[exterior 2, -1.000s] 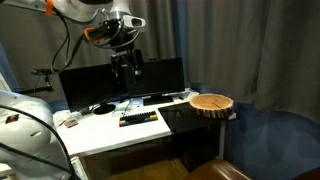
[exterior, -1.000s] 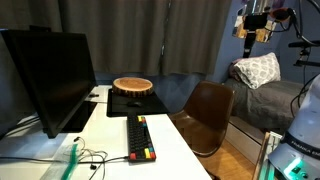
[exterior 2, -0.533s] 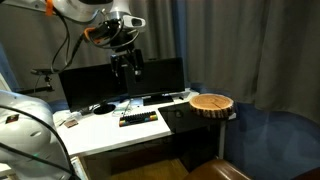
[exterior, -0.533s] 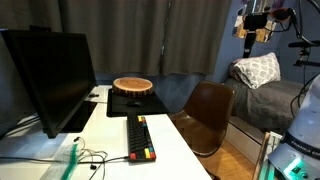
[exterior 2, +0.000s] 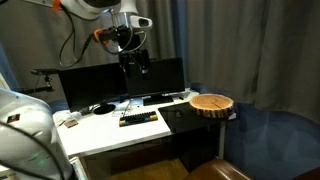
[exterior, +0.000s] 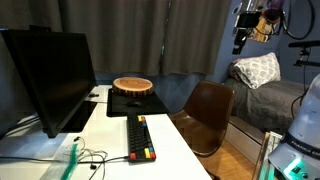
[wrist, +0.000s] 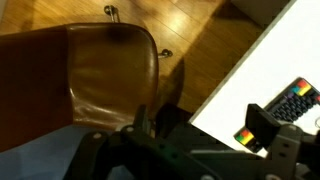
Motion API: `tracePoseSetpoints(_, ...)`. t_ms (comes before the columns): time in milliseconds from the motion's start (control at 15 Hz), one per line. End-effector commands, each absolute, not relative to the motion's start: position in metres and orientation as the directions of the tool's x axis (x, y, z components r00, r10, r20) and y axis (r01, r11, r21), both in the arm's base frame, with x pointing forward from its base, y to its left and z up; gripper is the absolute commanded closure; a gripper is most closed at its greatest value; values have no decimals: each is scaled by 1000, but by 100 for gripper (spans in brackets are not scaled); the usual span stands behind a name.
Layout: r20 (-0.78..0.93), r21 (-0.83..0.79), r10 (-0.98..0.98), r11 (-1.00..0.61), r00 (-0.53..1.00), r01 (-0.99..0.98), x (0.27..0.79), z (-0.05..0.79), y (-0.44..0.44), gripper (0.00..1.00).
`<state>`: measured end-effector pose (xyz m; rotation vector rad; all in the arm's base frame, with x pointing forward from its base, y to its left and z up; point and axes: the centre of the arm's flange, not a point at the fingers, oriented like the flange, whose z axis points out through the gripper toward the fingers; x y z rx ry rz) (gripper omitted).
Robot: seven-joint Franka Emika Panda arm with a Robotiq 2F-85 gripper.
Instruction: Move the wood stamp shaped cushion to the left
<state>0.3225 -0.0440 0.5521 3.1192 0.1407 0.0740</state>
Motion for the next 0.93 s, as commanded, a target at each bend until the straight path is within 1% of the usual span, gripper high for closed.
tracePoseSetpoints(0,132,-152,16,-988,991,36,388,553,-55,0)
tracePoseSetpoints(333,178,-385,-170,-918,969,-90,461,511,-74,0)
tracePoseSetpoints(667,152,-505,-418,-812,896,-293,521,442,-79,0)
tracePoseSetpoints(867,145,-559,-555,-729,819,-396,553,402,-79,0)
